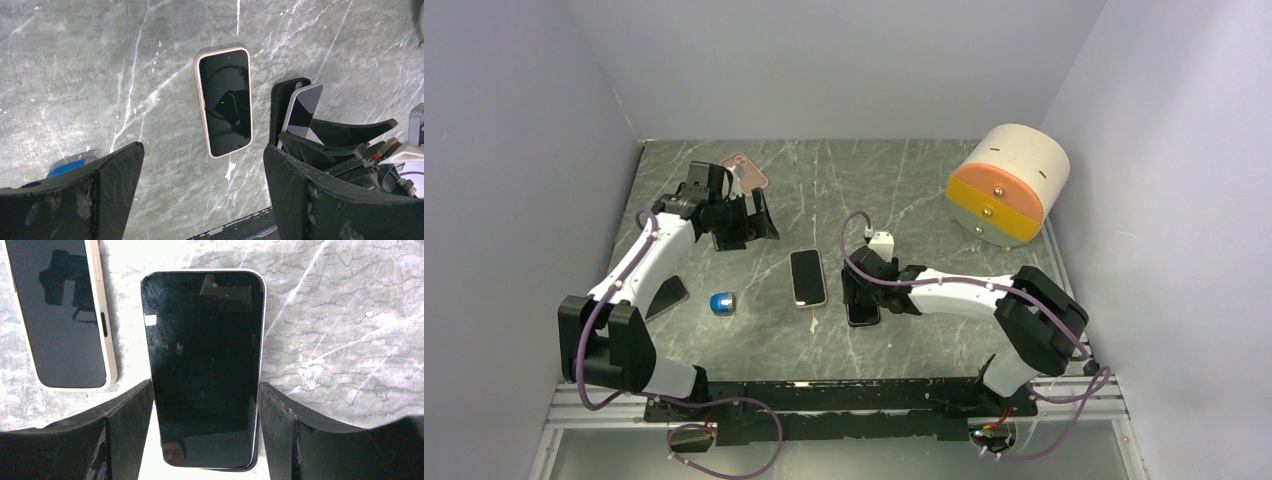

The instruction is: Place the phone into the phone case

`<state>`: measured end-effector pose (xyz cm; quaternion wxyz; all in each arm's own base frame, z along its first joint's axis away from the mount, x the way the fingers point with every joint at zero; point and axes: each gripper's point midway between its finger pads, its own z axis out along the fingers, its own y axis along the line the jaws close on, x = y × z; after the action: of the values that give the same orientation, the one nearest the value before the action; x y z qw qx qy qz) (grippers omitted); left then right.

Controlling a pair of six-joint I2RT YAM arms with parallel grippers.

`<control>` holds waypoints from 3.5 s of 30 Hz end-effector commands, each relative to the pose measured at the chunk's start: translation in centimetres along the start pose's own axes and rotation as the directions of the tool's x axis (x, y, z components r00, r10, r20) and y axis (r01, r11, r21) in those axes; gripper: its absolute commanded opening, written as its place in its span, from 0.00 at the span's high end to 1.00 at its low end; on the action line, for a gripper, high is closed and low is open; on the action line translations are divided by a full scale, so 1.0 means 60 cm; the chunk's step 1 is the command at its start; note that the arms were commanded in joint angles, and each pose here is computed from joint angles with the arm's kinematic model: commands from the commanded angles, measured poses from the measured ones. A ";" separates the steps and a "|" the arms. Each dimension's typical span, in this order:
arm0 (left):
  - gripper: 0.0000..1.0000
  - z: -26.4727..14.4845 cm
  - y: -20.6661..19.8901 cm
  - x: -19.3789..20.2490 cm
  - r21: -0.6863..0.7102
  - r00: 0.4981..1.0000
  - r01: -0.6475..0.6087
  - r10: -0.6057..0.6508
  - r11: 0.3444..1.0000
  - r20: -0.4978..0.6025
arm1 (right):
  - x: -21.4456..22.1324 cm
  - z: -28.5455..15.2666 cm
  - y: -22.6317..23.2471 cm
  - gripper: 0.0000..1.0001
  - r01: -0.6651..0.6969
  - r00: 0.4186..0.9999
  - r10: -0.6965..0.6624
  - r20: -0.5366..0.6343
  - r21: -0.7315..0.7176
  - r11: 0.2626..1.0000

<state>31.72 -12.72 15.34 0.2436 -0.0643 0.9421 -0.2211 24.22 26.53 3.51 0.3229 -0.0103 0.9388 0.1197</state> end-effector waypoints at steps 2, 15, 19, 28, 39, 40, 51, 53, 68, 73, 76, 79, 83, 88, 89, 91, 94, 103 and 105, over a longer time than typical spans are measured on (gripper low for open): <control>0.06 -0.016 -0.009 -0.013 0.023 0.999 -0.020 0.019 1.000 0.048 | -0.019 -0.005 0.008 0.63 0.019 0.999 -0.021 0.041 0.032 0.999; 0.06 -0.018 -0.010 -0.011 0.029 0.999 -0.017 0.016 0.999 0.051 | -0.021 -0.008 0.006 0.41 0.011 0.999 -0.013 0.034 0.062 0.998; 0.06 -0.018 -0.010 -0.009 0.031 0.999 -0.016 0.014 0.999 0.051 | -0.019 -0.007 0.007 0.34 0.014 1.000 -0.016 0.025 0.065 0.998; 0.06 -0.017 -0.012 -0.012 0.035 0.999 -0.017 0.015 0.999 0.052 | -0.025 -0.012 0.011 0.24 0.019 0.999 -0.021 0.024 0.066 0.998; 0.06 -0.018 -0.012 -0.011 0.035 0.998 -0.020 0.018 0.999 0.054 | -0.028 -0.017 0.010 0.15 0.013 1.000 -0.015 0.025 0.078 0.997; 0.06 -0.019 -0.012 -0.012 0.035 0.998 -0.021 0.019 0.999 0.055 | -0.029 -0.019 0.009 0.15 0.012 1.000 -0.014 0.026 0.079 0.997; 0.06 -0.023 -0.012 -0.011 0.033 0.998 -0.020 0.018 0.999 0.064 | -0.011 -0.013 0.003 0.01 0.025 1.000 -0.024 -0.008 0.076 0.997; 0.06 -0.023 -0.012 -0.011 0.034 0.998 -0.019 0.017 0.999 0.063 | -0.007 -0.011 0.007 0.02 0.026 1.000 -0.025 -0.016 0.058 0.998; 0.06 -0.022 -0.012 -0.009 0.034 0.998 -0.017 0.014 0.999 0.062 | 0.021 0.001 -0.012 0.14 0.052 0.997 -0.048 -0.058 0.079 0.995; 0.06 -0.022 -0.012 -0.010 0.037 0.998 -0.017 0.015 0.999 0.063 | 0.029 0.004 -0.017 0.21 0.056 0.996 -0.050 -0.067 0.081 0.995; 0.06 -0.021 -0.012 -0.009 0.037 0.998 -0.016 0.014 0.999 0.060 | 0.032 0.004 -0.023 0.24 0.057 0.996 -0.051 -0.068 0.087 0.995; 0.06 -0.021 -0.012 -0.010 0.036 0.998 -0.015 0.013 0.999 0.062 | 0.037 0.005 -0.027 0.27 0.062 0.996 -0.055 -0.072 0.093 0.994; 0.06 -0.020 -0.012 -0.011 0.036 0.998 -0.017 0.014 0.999 0.061 | 0.042 0.006 -0.030 0.28 0.064 0.995 -0.056 -0.082 0.096 0.993; 0.06 -0.019 -0.012 -0.010 0.036 0.998 -0.016 0.014 0.999 0.059 | 0.035 0.002 -0.026 0.18 0.059 0.996 -0.052 -0.076 0.091 0.994; 0.06 -0.020 -0.012 -0.011 0.037 0.998 -0.016 0.014 0.999 0.060 | 0.032 0.000 -0.023 0.14 0.059 0.996 -0.052 -0.074 0.088 0.994; 0.06 -0.020 -0.012 -0.009 0.036 0.998 -0.016 0.014 0.999 0.058 | 0.024 -0.005 -0.017 0.12 0.056 0.996 -0.051 -0.068 0.078 0.995; 0.06 -0.020 -0.012 -0.010 0.038 0.998 -0.016 0.014 0.999 0.059 | 0.009 -0.014 -0.010 0.11 0.039 0.998 -0.036 -0.048 0.056 0.998; 0.06 -0.021 -0.013 -0.010 0.039 0.998 -0.016 0.013 0.999 0.061 | -0.007 -0.026 -0.010 0.15 0.007 1.000 -0.007 -0.021 0.031 1.000; 0.06 -0.021 -0.013 -0.009 0.040 0.998 -0.016 0.013 0.999 0.060 | -0.006 -0.025 -0.012 0.16 0.008 1.000 -0.007 -0.020 0.031 0.999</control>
<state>31.30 -12.63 15.75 0.2526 -0.0632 0.9392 -0.2238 23.54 25.64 4.07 0.3073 -0.0128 0.9467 0.0956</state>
